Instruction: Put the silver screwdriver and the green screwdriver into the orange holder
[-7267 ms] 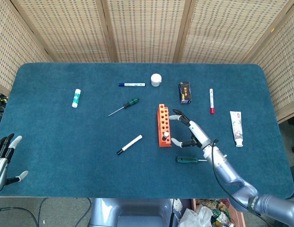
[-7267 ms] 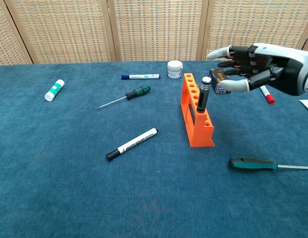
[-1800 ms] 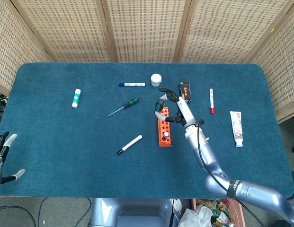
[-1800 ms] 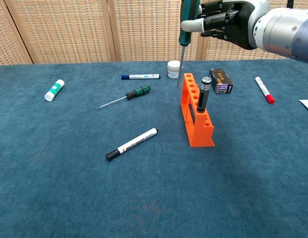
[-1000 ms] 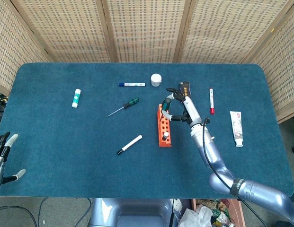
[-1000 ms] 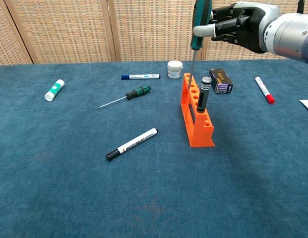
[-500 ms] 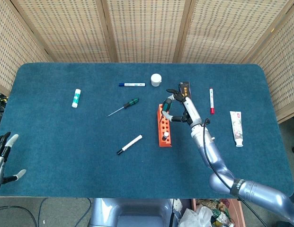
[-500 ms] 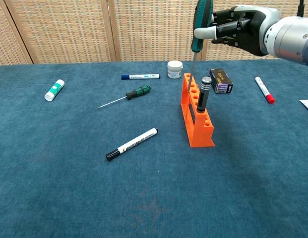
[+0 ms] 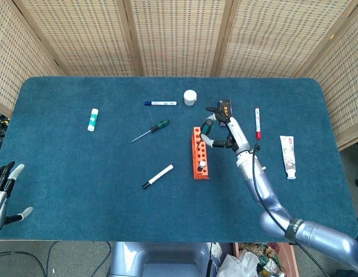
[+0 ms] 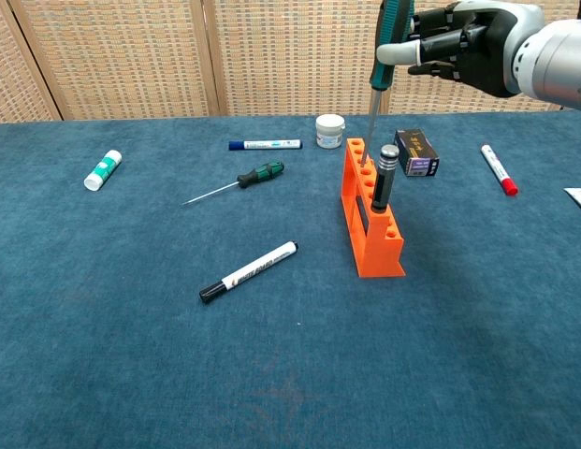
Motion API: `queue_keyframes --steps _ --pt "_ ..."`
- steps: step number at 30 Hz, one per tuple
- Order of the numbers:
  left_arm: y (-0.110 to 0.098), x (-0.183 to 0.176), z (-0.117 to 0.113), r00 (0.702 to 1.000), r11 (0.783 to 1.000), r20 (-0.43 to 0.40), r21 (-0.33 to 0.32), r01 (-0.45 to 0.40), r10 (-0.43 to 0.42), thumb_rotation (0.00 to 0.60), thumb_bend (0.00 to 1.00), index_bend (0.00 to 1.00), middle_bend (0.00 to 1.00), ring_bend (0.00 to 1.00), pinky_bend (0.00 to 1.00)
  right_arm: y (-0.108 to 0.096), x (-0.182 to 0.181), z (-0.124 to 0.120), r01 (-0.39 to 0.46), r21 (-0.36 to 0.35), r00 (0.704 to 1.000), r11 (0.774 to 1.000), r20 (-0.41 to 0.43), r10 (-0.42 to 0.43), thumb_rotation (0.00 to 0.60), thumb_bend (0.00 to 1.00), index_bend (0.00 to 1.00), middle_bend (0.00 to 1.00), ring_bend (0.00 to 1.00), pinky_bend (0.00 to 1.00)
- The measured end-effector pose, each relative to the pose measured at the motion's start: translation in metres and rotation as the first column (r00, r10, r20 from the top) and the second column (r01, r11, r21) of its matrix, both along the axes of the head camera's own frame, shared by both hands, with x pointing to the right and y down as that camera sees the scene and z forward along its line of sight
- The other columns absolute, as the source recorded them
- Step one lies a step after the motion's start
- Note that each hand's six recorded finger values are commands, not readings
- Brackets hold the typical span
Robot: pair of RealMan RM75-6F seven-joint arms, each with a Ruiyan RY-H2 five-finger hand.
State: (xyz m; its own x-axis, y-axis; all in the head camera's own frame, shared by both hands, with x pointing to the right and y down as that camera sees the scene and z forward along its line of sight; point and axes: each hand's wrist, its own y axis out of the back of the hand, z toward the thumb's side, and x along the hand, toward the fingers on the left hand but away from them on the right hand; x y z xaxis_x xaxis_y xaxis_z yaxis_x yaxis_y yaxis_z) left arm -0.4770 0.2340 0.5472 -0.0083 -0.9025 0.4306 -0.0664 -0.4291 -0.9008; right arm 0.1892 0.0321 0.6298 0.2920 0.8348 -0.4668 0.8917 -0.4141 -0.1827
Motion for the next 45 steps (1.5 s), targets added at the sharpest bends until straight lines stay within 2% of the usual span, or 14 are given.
queue_keyframes --steps 25,45 --pt "0.001 0.001 0.003 1.0 1.0 0.005 -0.006 -0.004 0.004 0.6 0.0 0.0 0.0 0.0 0.0 0.001 0.009 0.009 -0.003 -0.016 1.0 1.0 -0.01 0.003 0.6 0.43 0.69 0.14 0.0 0.01" --pt "0.0 0.001 0.003 1.0 1.0 0.006 -0.007 -0.002 0.002 0.6 0.0 0.0 0.0 0.0 0.0 0.011 0.01 0.029 0.027 -0.037 0.998 0.999 -0.051 -0.029 0.6 0.43 0.7 0.14 0.0 0.01"
